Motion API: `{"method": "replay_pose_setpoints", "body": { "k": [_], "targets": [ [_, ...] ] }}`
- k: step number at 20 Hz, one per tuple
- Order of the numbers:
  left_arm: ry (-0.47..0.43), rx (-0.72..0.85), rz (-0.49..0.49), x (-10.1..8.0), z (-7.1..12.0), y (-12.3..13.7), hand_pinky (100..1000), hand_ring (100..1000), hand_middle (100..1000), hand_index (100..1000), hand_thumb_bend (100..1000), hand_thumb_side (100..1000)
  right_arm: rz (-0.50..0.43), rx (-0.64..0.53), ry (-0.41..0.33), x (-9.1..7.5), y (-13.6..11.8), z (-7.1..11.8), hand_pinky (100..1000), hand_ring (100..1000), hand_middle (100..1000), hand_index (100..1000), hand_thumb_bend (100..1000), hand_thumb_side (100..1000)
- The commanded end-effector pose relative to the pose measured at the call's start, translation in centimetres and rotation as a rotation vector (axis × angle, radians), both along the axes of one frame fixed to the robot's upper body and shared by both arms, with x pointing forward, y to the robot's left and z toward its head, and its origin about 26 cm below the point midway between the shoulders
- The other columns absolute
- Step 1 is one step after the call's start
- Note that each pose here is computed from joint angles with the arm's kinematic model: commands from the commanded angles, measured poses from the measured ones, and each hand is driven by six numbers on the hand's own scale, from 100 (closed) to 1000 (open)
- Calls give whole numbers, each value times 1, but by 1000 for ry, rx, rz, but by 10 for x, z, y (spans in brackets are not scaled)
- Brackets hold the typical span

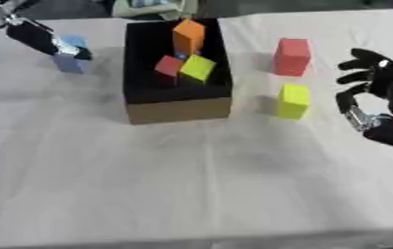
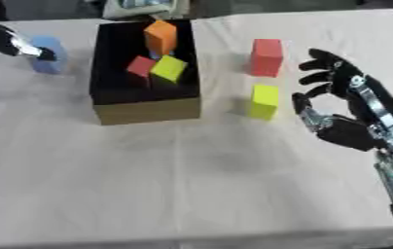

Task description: Pick up objects on the table and place them in the box.

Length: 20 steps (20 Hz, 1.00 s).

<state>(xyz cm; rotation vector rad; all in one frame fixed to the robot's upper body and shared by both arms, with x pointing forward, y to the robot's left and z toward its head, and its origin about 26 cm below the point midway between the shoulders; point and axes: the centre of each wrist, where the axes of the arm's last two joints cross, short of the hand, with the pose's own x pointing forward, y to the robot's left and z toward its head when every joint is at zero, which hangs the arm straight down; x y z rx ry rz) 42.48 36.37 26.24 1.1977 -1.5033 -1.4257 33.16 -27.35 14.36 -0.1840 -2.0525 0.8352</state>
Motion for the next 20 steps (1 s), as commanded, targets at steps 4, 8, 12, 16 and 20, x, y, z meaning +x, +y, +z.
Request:
{"method": "replay_pose_setpoints", "body": {
  "k": [4,8,12,16,20],
  "targets": [
    [93,84,123,13,-1,31,887,820,801,890,724,387,-2,-13,-17,1,-4,7,653,758,799,963,200,362],
    [128,115,153,23,-11,35,885,820,796,883,683,343,1,-12,-12,1,-3,6,652,758,799,963,197,365],
    [140,137,172,31,-19,37,888,823,798,882,655,315,7,-9,-11,1,-2,5,652,758,798,963,195,365],
    [146,151,175,38,-22,33,886,822,795,878,620,299,13,-8,-12,1,-1,6,652,758,798,963,193,366],
    [132,167,179,42,-21,28,887,823,796,878,593,288,17,-7,-14,1,0,6,652,758,798,963,190,366]
  ]
}}
